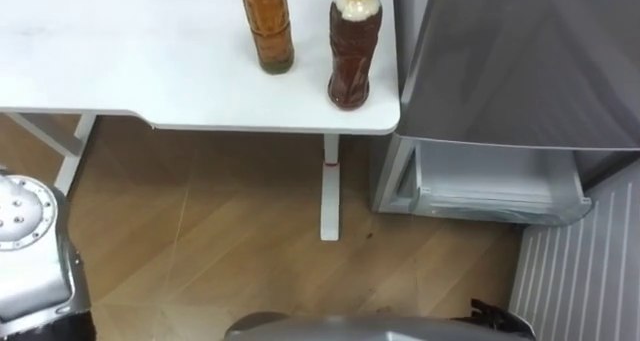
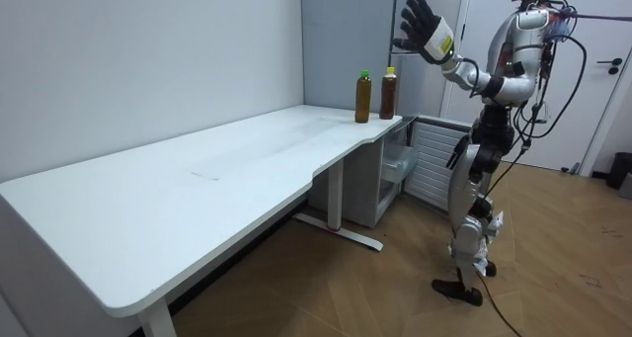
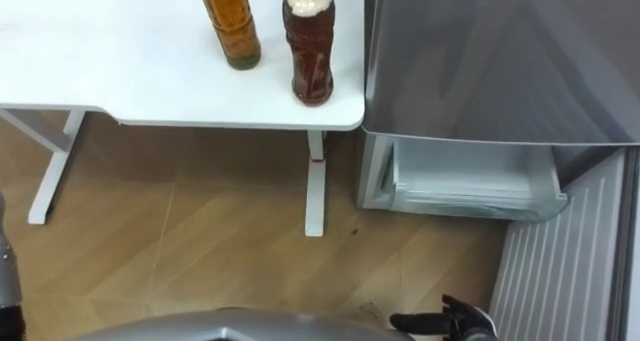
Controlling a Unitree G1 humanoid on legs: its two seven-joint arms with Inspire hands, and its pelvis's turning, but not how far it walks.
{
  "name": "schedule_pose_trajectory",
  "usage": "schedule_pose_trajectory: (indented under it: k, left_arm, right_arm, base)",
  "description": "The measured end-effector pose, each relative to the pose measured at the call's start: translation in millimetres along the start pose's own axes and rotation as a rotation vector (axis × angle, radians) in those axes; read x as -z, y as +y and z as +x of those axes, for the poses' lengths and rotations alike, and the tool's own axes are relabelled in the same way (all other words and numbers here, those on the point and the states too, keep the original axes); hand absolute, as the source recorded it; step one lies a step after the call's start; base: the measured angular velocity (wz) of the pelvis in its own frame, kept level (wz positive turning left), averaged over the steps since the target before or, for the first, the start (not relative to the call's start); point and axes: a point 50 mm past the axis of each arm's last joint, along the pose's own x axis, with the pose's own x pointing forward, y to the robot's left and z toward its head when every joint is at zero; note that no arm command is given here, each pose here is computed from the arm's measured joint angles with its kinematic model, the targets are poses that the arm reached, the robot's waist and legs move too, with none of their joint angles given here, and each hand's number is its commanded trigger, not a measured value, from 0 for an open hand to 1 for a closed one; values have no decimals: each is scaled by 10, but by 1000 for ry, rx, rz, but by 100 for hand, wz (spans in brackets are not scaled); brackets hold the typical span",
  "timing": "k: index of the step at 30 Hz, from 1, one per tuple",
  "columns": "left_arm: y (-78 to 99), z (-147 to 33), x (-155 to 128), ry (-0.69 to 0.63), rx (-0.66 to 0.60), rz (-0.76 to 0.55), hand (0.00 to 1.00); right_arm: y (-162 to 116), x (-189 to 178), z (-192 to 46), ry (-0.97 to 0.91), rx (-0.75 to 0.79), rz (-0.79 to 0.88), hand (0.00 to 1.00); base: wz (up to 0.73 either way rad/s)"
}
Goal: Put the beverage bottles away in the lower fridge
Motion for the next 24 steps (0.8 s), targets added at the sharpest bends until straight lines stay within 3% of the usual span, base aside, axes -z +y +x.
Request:
schedule_pose_trajectory:
  k: [4,12,24]
  left_arm:
    - [-212,7,-172,-51,122,-91,0]
    - [-611,-219,-347,-77,458,-204,0]
    - [-994,-418,-518,-87,763,-333,0]
  right_arm:
    - [-5,-22,-1,-14,-21,9,0]
    - [49,-77,32,-2,-34,8,0]
    - [63,-182,56,-3,-45,-23,0]
  base:
    - [0]
    - [0]
    - [-1]
